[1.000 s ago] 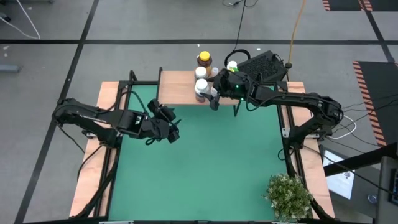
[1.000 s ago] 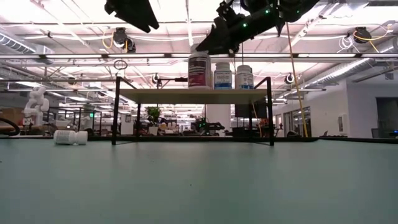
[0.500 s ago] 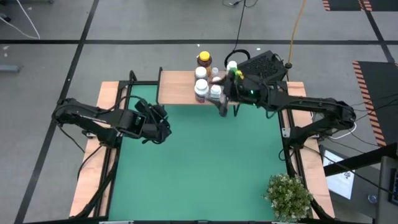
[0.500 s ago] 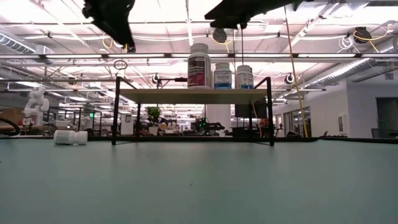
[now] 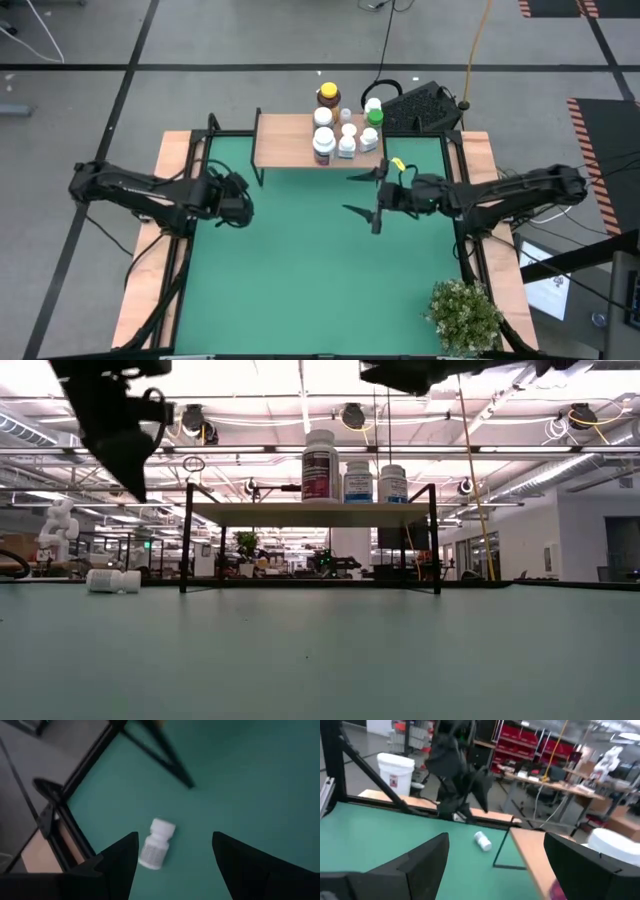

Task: Pick and place medicine bottles onto shelf by color
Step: Put the small white medicine bottle on the shelf

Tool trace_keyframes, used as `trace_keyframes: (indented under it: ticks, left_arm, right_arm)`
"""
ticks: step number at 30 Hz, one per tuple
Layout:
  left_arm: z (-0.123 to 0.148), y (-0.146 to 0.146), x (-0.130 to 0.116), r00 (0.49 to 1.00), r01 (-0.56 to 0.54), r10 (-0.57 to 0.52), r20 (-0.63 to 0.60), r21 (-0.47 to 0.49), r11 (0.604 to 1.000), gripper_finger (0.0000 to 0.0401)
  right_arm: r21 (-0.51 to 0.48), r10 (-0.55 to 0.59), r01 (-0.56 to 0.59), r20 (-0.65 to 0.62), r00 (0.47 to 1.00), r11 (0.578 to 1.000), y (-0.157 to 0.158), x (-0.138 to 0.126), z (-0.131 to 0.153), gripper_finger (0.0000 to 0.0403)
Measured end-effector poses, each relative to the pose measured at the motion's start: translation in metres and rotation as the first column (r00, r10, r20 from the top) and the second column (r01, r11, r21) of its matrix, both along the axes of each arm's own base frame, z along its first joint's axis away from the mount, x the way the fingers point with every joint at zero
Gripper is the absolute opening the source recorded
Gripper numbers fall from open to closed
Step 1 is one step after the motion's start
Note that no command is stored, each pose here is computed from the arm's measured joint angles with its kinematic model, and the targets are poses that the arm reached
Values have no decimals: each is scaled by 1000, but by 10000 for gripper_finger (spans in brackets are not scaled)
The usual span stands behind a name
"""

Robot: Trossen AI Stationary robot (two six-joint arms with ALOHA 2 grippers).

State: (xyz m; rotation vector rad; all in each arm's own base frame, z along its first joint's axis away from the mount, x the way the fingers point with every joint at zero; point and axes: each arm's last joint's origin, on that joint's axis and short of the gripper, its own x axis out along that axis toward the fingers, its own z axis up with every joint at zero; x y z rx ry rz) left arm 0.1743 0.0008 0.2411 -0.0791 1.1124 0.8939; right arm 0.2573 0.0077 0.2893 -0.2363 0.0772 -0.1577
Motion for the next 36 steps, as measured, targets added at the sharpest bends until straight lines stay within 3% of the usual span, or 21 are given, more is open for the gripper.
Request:
trace_keyframes:
  ticks: [5,13,17,23,36]
  left_arm:
    - [-26,14,-17,999,-35,35,-13,-2,999,253]
    - [-35,40,-7,987,-142,146,73,-60,988,253]
    - [-46,51,-10,972,-232,233,1,-103,967,253]
    - [-74,60,-18,953,-292,276,-122,-144,946,253]
    - [-99,69,-26,938,-342,319,-134,-214,915,253]
  right_arm:
    - [3,-12,12,52,999,1000,1,-7,9,322]
    - [4,-10,10,80,997,1000,1,-8,12,322]
    - [3,-11,11,92,996,1000,0,-8,13,322]
    - [-16,-9,11,94,996,1000,0,-8,14,322]
    - [-38,-5,9,105,994,999,0,-8,15,322]
